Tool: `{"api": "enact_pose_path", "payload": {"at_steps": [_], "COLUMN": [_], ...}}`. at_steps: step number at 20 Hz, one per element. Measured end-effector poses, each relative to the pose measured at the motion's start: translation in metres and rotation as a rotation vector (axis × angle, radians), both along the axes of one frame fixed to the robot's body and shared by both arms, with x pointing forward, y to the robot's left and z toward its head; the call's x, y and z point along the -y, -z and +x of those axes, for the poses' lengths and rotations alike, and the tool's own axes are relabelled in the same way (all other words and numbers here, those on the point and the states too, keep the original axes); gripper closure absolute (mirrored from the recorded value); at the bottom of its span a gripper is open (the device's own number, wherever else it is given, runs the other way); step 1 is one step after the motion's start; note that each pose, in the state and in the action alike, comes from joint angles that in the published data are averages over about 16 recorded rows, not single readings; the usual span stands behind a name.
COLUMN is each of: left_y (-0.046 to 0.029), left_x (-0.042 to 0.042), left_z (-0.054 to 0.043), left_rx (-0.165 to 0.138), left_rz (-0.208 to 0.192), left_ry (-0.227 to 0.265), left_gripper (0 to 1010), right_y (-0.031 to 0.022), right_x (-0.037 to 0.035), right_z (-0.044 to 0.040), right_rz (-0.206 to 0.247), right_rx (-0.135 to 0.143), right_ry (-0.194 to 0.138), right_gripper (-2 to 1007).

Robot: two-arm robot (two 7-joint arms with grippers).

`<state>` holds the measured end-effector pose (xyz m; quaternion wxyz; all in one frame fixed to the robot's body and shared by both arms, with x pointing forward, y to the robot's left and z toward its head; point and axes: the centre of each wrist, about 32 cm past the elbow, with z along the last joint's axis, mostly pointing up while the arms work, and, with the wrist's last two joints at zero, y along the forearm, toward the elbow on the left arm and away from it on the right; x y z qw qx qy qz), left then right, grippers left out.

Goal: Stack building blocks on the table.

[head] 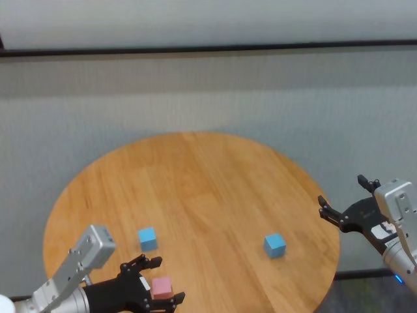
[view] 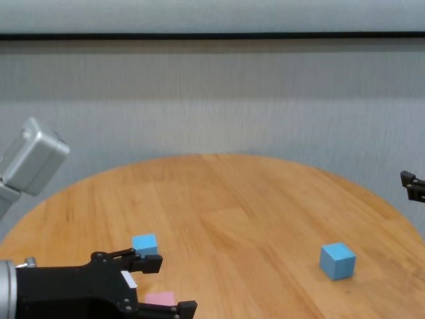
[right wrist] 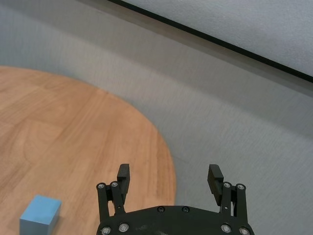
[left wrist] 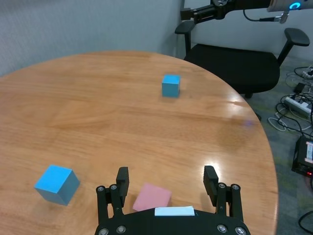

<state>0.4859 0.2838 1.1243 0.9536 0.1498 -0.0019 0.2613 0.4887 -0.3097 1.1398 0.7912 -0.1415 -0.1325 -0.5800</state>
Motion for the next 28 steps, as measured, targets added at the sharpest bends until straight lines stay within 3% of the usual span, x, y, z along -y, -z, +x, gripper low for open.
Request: {"api": "enact_pose_path", "payload": {"at_steps": [8,22,28], "left_y": [0.0066,0.0132,0.0168], "left_x": [-0.0006,-0.0036,-0.0024], "left_z": [0.0047,0.0069,0.0079], "left_rx": [-0.010,-0.047,-0.048], "left_rz": [0.003,-0.038,-0.030], "left_ry": [-0.011,-0.023,-0.025], "left_gripper": [7,7,7], "right_y": [0.0000,0.0000,0.0000], "right_x": [0.0000,0.0000,0.0000], "right_z": [0.0000,0.0000,0.0000], "right_rz": [0.000,0.000,0.000], "right_rx": [0.000,0.000,0.000], "right_ry": [0.000,0.000,0.000], "right_gripper": [0,0,0]}}
